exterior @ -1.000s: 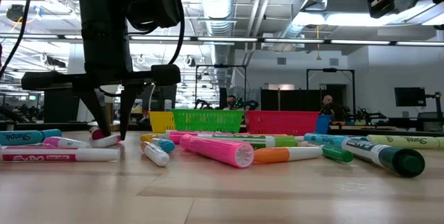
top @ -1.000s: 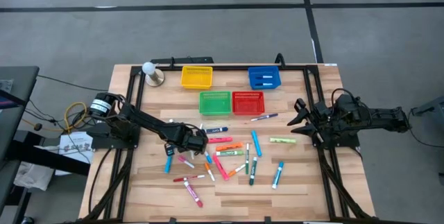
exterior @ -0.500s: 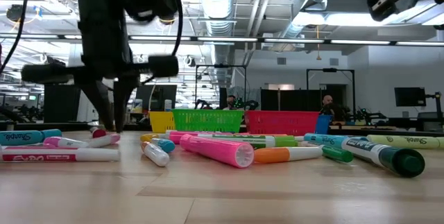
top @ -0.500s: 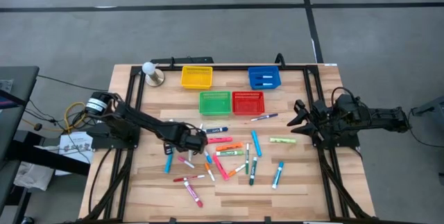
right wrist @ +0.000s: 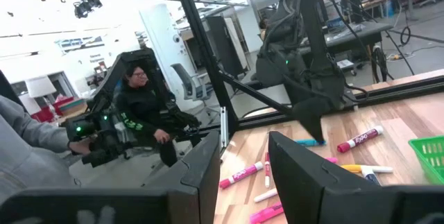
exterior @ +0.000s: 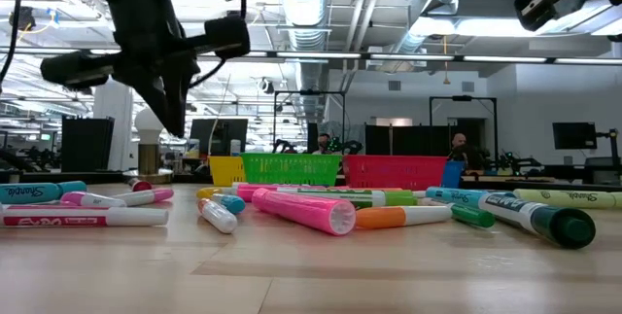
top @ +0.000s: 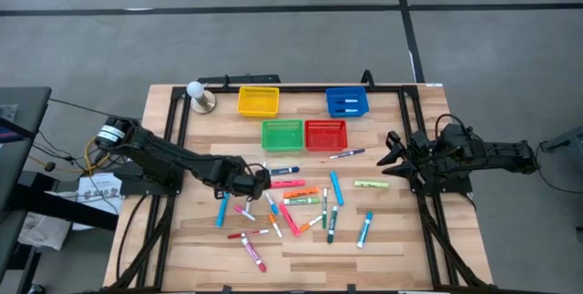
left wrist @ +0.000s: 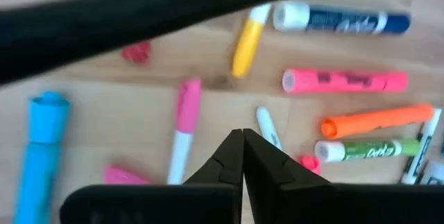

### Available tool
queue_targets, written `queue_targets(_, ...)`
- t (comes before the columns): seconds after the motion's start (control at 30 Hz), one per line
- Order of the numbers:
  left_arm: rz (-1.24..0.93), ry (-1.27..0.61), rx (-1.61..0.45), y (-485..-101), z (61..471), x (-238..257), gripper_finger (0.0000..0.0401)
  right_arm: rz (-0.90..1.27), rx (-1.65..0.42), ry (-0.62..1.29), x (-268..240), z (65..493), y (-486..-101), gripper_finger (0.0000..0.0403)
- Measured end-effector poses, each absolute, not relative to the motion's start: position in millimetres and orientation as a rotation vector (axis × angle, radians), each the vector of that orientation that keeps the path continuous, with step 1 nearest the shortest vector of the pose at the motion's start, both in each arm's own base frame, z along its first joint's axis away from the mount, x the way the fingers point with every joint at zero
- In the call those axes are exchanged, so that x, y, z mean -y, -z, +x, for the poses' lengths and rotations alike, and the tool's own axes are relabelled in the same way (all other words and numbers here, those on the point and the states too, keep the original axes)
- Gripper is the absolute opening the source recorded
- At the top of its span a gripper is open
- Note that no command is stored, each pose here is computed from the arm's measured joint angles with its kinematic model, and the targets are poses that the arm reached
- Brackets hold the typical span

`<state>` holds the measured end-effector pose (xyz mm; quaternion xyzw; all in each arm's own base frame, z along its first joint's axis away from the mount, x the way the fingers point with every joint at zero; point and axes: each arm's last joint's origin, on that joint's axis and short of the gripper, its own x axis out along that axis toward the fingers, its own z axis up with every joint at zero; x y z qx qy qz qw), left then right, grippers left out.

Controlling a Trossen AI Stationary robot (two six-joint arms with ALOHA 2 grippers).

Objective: Pick & Place Markers
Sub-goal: Put the pink highlighter into the blue bin

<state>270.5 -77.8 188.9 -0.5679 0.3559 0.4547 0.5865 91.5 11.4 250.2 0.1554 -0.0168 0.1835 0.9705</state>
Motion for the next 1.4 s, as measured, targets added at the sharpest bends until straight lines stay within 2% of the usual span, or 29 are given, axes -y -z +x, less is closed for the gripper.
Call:
queue_targets(0.2,-1.291,-1.018,-0.894,-171.1,281.2,83.7,0.0022,0.314,0.033,-0.371,-11.4,91.5,-250.1,0.0113)
queue_targets(0.6,-1.266,-1.014,-0.949,-168.8,274.6,82.1,0.0157,0.314,0.031,-0.37,-11.4,91.5,-249.8,0.0113)
queue_targets(0.77,-1.253,-1.04,-0.971,-159.2,267.9,79.4,0.019,0.314,0.029,-0.37,-11.4,91.5,-249.7,0.0113)
queue_targets(0.93,-1.26,-1.058,-0.953,-156.9,269.1,71.1,0.0195,0.312,0.03,-0.369,-11.4,91.5,-249.7,0.0113)
queue_targets(1.4,-1.219,-1.049,-1.068,-137.6,277.2,60.0,0.0168,0.289,0.034,-0.368,-11.4,91.5,-249.7,0.0113)
